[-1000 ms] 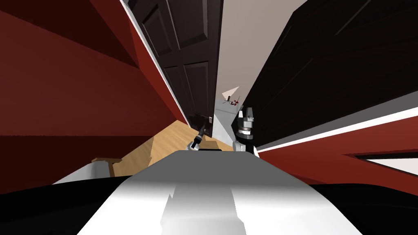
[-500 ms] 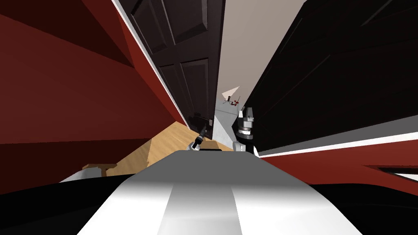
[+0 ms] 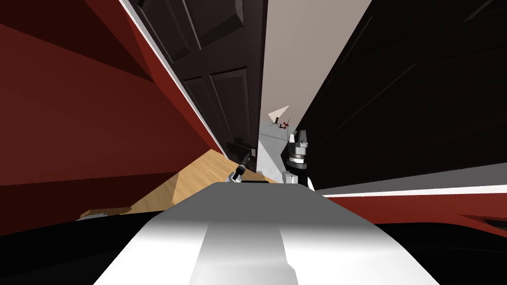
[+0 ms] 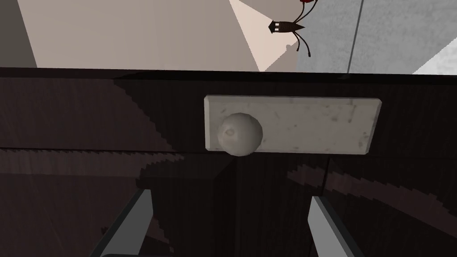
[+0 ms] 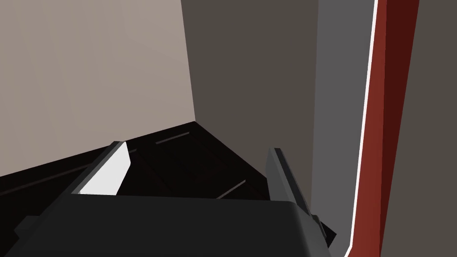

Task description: Push the door open

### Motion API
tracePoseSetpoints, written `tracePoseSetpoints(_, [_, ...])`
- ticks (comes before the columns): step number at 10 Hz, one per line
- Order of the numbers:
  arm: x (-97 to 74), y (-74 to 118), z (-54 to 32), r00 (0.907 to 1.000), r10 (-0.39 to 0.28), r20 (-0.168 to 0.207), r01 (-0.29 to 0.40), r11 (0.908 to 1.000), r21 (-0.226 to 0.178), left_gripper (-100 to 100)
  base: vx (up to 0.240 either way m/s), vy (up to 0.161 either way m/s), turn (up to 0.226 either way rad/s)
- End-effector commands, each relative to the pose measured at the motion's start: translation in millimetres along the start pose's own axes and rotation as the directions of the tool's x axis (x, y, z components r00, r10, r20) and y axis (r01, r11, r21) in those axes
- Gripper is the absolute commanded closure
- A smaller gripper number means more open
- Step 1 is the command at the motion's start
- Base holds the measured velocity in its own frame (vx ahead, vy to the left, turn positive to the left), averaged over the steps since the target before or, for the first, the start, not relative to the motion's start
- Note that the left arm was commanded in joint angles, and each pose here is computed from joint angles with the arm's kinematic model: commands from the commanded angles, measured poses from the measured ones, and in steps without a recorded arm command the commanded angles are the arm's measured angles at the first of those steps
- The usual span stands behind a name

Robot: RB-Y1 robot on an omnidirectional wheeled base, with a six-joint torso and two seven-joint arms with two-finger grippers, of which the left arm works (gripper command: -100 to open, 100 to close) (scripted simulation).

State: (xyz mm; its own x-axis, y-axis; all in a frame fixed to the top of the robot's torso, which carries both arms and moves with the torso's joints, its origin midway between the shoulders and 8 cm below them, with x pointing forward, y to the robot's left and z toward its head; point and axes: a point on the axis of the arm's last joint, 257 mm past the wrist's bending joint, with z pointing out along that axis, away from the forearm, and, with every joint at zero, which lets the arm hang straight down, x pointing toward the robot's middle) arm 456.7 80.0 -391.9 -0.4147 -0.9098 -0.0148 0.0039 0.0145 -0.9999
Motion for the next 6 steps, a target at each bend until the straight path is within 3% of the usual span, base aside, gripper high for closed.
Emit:
tracePoseSetpoints(1, [-1.0, 0.5, 0.4, 1.0, 0.0, 0.005, 0.0, 1.0, -0.002, -100, 0.211, -0.077, -0.029])
tracePoseSetpoints(5, [2.5, 0.2, 2.4, 0.9999, -0.009, 0.011, 0.009, 1.0, 0.0, -100, 0.15, -0.07, -0.022])
tracePoseSetpoints(6, [2.5, 0.2, 2.4, 0.9999, -0.009, 0.011, 0.009, 1.0, 0.0, 100, -0.016, 0.008, 0.004])
